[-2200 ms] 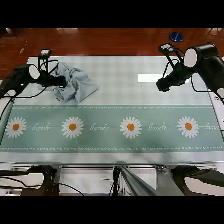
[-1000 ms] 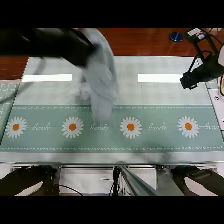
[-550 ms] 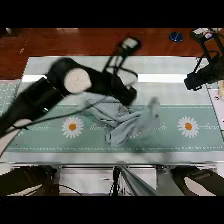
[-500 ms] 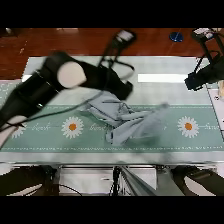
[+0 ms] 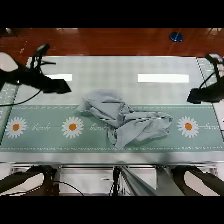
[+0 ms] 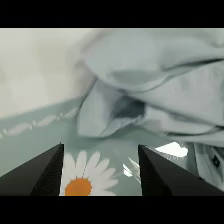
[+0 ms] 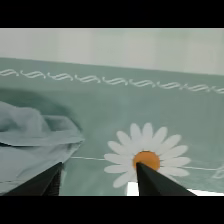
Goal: Fold the shirts.
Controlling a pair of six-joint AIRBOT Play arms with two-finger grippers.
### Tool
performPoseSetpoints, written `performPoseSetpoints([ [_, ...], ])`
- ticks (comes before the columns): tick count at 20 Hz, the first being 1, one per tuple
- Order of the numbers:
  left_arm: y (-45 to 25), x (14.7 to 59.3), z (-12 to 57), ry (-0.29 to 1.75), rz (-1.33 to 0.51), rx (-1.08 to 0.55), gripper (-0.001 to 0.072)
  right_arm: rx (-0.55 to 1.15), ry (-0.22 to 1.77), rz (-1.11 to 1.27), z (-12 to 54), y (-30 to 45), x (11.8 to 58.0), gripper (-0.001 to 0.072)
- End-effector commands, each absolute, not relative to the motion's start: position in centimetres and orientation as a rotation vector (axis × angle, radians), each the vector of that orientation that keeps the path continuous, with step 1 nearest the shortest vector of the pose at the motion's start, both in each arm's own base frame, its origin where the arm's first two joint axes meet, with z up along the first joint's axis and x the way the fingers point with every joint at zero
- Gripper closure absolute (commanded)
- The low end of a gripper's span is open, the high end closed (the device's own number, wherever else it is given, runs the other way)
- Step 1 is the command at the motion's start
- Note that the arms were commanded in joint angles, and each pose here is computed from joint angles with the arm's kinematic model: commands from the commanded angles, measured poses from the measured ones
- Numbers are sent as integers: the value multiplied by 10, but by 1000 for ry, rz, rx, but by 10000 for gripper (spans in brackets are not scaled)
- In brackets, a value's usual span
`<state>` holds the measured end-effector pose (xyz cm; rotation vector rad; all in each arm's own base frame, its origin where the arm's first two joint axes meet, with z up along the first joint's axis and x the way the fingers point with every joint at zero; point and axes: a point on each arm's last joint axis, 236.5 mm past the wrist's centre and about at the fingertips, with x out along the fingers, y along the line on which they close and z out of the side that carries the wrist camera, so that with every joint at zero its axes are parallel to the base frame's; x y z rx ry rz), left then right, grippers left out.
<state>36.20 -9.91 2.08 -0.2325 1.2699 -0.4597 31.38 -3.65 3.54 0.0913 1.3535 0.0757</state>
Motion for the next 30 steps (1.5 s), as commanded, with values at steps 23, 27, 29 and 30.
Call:
performPoseSetpoints([
  [23,-157,358,-100,1434,-531,-625,678,661,1454,222,-79,0,288,181],
  [27,-161,353,-93,1456,-566,-628,678,712,1453,278,-96,21,272,181],
  [29,-163,349,-92,1468,-578,-631,678,731,1486,274,-108,31,258,228],
  [30,-163,347,-91,1474,-584,-632,678,737,1490,269,-113,35,255,333],
])
